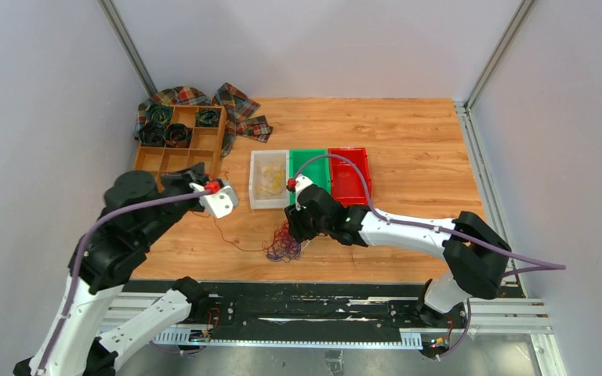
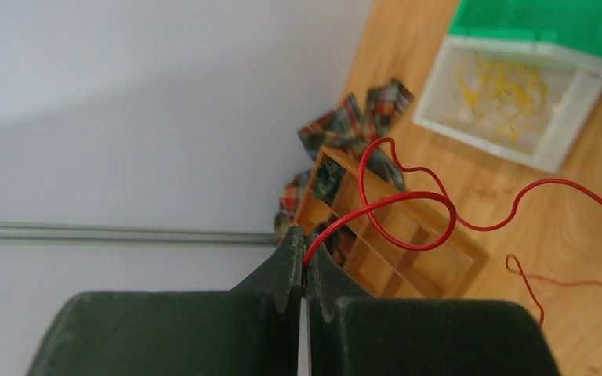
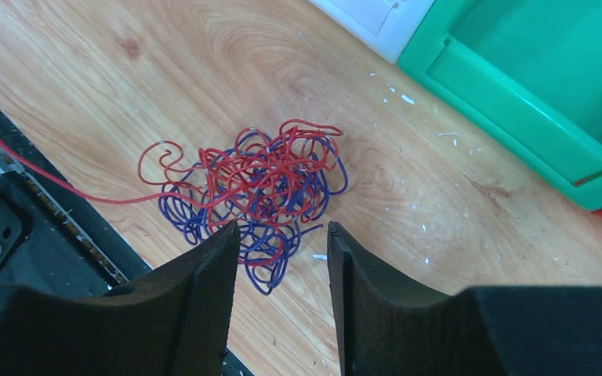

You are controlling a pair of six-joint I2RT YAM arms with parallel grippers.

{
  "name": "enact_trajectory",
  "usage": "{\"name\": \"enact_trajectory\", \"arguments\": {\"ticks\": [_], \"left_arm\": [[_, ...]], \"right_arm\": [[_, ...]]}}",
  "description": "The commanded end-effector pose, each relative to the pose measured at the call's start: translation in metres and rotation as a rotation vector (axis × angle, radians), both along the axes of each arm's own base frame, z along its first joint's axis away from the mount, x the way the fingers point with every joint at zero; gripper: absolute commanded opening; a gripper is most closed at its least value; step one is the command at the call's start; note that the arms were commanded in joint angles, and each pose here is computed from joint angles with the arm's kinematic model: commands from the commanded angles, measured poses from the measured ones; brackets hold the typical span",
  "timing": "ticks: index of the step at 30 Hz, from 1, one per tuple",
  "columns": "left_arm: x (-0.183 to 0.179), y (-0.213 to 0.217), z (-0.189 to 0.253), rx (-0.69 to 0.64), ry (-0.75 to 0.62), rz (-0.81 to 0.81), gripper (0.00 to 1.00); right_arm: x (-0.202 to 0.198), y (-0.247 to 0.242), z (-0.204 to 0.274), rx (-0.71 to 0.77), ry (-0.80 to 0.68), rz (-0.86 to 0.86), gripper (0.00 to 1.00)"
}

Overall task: Untangle the cables
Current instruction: Untie the cable.

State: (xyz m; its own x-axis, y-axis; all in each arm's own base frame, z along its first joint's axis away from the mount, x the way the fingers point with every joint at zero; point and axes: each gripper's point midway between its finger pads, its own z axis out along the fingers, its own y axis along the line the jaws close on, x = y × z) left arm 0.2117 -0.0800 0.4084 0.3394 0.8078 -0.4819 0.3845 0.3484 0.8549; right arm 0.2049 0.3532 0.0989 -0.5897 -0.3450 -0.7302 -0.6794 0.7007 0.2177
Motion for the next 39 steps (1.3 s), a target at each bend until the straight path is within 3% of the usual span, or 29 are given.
{"name": "enact_trajectory", "arguments": {"ticks": [1, 5, 6, 10, 15, 20, 25, 35, 39], "left_arm": [[0.004, 0.024, -0.067, 0.155, 0.122, 0.115, 0.01], [0.005, 0.023, -0.141, 0.268, 0.251, 0.09, 0.01], [0.001, 0.02, -0.161, 0.285, 0.298, 0.063, 0.05], [-0.019, 0.003, -0.222, 0.341, 0.471, -0.088, 0.55], [-0.029, -0.031, -0.242, 0.26, 0.637, -0.224, 0.84], [-0.04, -0.073, -0.259, 0.185, 0.84, -0.376, 0.85], [-0.051, -0.085, -0.293, 0.245, 0.943, -0.431, 0.82], [-0.061, -0.082, -0.326, 0.31, 0.926, -0.494, 0.83], [-0.049, -0.085, -0.332, 0.306, 0.884, -0.471, 0.73]], "right_arm": [[0.007, 0.006, -0.008, -0.027, 0.064, -0.057, 0.44], [0.004, 0.022, -0.008, 0.006, 0.124, -0.034, 0.3], [0.004, 0.023, -0.008, 0.013, 0.131, -0.034, 0.25], [0.003, 0.023, -0.003, 0.03, 0.133, -0.04, 0.09], [0.002, 0.018, -0.003, 0.047, 0.146, -0.059, 0.02], [0.0, 0.017, -0.004, 0.07, 0.172, -0.071, 0.0], [0.002, 0.016, -0.003, 0.089, 0.179, -0.083, 0.01], [0.003, 0.013, 0.001, 0.13, 0.204, -0.085, 0.0], [0.003, 0.013, 0.003, 0.154, 0.201, -0.085, 0.01]]}}
